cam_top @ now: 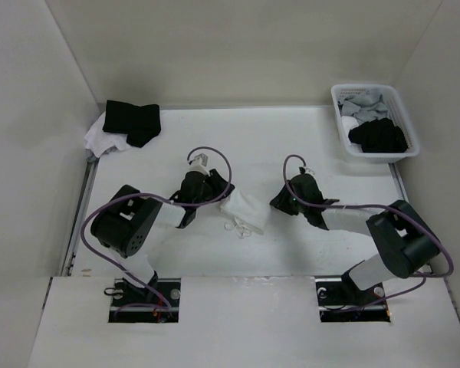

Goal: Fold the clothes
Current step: Fold the tank top

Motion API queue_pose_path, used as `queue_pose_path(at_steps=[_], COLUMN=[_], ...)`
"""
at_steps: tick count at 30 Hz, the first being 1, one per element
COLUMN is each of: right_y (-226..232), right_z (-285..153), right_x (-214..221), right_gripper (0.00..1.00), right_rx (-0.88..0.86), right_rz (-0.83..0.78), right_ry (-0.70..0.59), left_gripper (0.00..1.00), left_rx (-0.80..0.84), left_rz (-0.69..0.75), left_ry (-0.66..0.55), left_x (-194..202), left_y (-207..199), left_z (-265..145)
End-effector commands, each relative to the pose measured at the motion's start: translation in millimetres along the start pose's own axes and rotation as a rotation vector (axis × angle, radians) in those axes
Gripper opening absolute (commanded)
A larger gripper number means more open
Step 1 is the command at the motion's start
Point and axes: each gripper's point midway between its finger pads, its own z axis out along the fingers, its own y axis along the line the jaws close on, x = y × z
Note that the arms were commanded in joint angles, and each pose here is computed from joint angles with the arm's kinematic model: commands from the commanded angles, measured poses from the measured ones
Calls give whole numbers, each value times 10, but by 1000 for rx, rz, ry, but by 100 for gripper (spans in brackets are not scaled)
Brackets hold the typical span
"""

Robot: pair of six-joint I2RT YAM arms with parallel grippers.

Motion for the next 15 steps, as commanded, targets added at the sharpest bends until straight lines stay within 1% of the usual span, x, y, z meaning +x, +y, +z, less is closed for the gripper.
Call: queue_pose_path(at_steps=[1, 4, 8, 11, 15], right_y=[231, 206, 176, 119, 72], right_z=[49, 62, 64, 59, 27], right_x=[-30, -16, -23, -67, -143], right_gripper=[31, 22, 11, 8, 7], right_rx=[-121, -124, -120, -102, -87], right_rz=[42, 69, 103, 117, 121], right_ry=[-10, -13, -27, -50, -83], left_gripper=[32, 23, 11, 4, 2], left_rx=[165, 174, 145, 121, 109], left_rz=[-69, -101, -127, -143, -167], left_ry=[-53, -57, -55, -55, -65], left_x=[-195, -183, -136, -98, -86], left_y=[-295, -271, -177, -85, -10], left_z=[-5, 8, 17, -6, -63])
